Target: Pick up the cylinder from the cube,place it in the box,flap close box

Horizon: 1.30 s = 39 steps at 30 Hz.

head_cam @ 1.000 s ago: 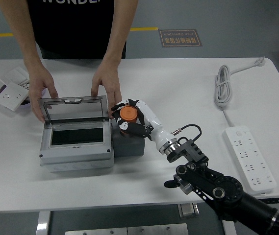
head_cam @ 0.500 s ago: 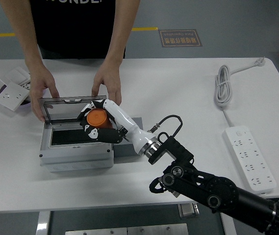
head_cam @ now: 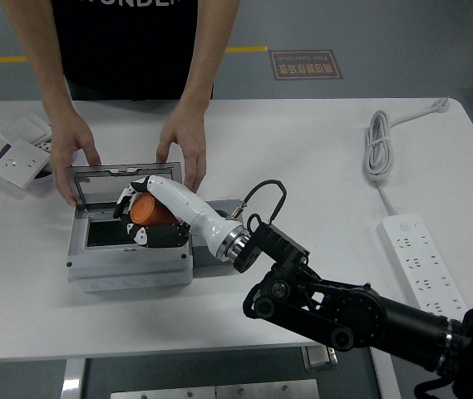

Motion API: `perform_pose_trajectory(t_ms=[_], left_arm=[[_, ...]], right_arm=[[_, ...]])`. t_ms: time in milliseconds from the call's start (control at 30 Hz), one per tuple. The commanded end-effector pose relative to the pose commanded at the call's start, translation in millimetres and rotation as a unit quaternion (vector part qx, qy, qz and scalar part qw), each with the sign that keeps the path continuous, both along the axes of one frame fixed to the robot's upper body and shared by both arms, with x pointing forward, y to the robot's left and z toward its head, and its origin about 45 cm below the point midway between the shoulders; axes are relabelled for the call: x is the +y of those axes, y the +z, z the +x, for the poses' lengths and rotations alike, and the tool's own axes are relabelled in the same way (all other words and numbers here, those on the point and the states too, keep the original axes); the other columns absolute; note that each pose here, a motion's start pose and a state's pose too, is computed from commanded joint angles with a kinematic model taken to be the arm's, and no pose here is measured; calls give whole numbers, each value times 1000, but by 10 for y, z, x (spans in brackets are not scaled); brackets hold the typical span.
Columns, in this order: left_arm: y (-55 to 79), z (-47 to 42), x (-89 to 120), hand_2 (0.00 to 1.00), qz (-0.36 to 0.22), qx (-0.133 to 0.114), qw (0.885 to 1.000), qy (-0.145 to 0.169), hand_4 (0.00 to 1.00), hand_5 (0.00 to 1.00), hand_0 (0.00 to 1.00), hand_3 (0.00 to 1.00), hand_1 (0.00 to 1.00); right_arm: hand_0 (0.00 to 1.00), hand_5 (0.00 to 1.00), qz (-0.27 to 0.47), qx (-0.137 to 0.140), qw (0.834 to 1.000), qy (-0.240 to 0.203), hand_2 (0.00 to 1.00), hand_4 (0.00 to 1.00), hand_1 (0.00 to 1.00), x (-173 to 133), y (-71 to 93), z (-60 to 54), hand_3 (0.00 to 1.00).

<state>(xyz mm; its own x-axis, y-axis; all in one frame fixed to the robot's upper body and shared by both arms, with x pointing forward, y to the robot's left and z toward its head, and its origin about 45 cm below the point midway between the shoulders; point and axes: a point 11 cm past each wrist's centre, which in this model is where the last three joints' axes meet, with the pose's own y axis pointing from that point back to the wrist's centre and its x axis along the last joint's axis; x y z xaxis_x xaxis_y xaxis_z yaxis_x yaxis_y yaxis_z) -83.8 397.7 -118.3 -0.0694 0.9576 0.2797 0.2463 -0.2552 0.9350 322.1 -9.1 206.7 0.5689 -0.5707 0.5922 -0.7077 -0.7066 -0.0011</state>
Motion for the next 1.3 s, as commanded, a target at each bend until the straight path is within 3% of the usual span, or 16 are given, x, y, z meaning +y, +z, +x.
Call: perform_pose_trajectory(t_ms=[267,300,467,500,900,1267,1300], left_arm=[[1,1,5,854,1,0,1000,1,2,2,923,951,852],[2,-3,6,854,1,0,1000,1,2,2,923,951,852],[6,-13,17,854,2,1,1000,2,2,2,923,951,852],[8,-13,21,854,2,1,1000,1,2,2,923,951,852],[19,-15,58,854,5,3,1000,0,2,2,923,951,852],[26,-7,85,854,7,3,1000,-4,2,2,923,951,852],[27,-6,87,854,7,3,1000,-5,2,2,923,951,852]], right_arm=[[91,2,-28,-4,999,25,293,2,209,70,22,21,283],[303,2,-33,-7,999,28,458,47,370,83,37,29,419],[303,2,-56,-26,997,43,458,47,370,155,107,59,419],[637,2,-64,-30,996,46,568,105,550,167,115,66,534],[603,2,-185,-89,977,55,578,65,560,171,20,200,525],[601,2,-230,-90,967,59,581,55,564,149,-110,197,533],[610,2,-230,-88,967,60,595,21,581,147,-115,200,548]])
